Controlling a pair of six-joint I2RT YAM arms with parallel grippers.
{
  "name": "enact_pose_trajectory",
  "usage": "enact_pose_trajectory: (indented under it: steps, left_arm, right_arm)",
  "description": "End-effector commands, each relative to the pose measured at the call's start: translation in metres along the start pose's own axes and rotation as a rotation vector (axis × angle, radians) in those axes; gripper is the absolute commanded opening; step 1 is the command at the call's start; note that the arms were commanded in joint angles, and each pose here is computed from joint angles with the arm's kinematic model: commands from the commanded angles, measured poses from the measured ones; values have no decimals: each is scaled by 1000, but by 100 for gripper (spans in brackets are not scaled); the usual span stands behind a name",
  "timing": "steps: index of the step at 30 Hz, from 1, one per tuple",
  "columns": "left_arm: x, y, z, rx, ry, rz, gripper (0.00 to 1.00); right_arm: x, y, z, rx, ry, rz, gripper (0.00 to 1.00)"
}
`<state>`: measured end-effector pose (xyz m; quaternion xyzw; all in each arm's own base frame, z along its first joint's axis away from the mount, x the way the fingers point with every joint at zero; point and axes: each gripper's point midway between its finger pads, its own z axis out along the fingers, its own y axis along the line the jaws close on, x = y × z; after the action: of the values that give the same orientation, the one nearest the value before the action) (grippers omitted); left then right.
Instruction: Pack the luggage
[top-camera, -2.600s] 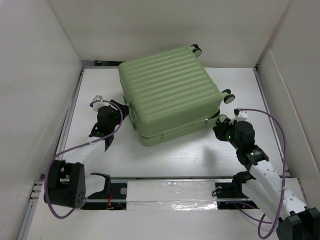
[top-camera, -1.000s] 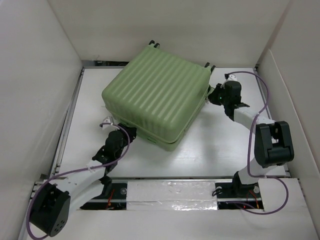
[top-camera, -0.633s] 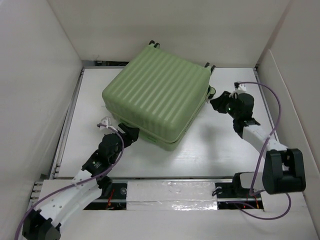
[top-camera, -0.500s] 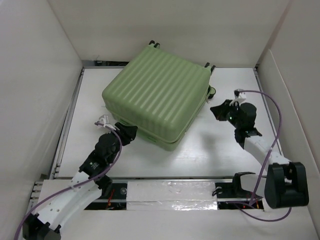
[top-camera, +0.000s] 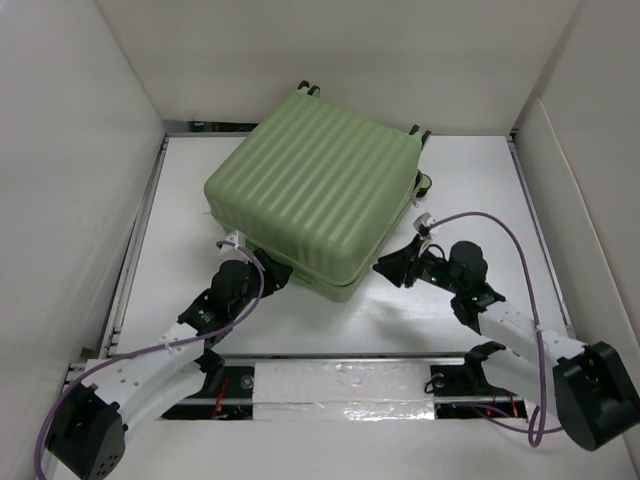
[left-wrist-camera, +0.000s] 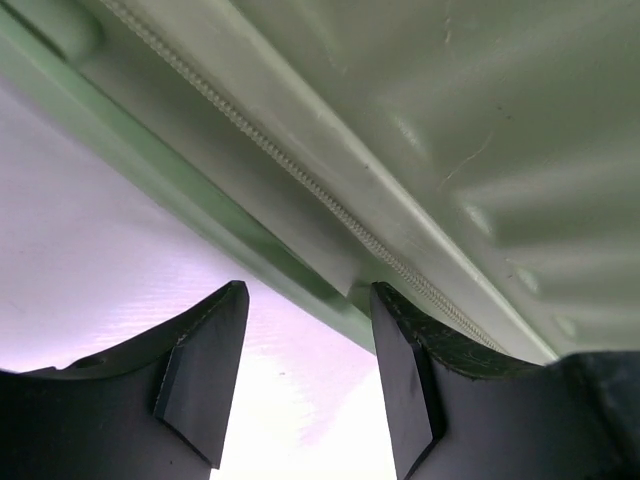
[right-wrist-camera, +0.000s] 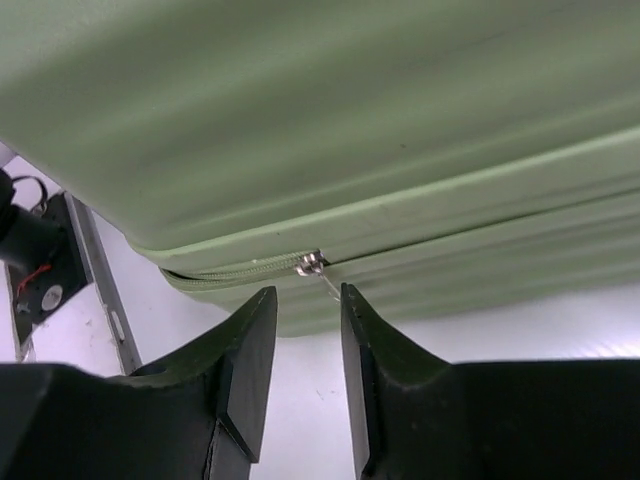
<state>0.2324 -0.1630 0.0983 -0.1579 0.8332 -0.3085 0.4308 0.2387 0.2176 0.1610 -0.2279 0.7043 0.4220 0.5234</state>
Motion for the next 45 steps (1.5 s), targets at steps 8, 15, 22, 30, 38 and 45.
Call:
enact_pose_trajectory:
  steps: [8,15,22,30,38,45]
  left_arm:
    - [-4,-28,8,127,-4,18,45]
    - [11,-33,12,178,56,15,35]
    - [22,-38,13,225,99,3,27]
    - [20,-37,15,220,90,-1,18]
    - [6,-30,6,168,30,21,20]
    - [14,-25,3,159,65,36,47]
  right_arm:
    - [-18,-10,29,-4,-49,-125,40]
    - [-10,-3,41,-65,-28,-114,37]
    - [-6,7,47,-93,-23,-120,28]
    - [5,12,45,-87,-4,-127,9]
    - [6,11,25,-13,-24,-113,0]
    - [16,10,9,32,-10,-65,31]
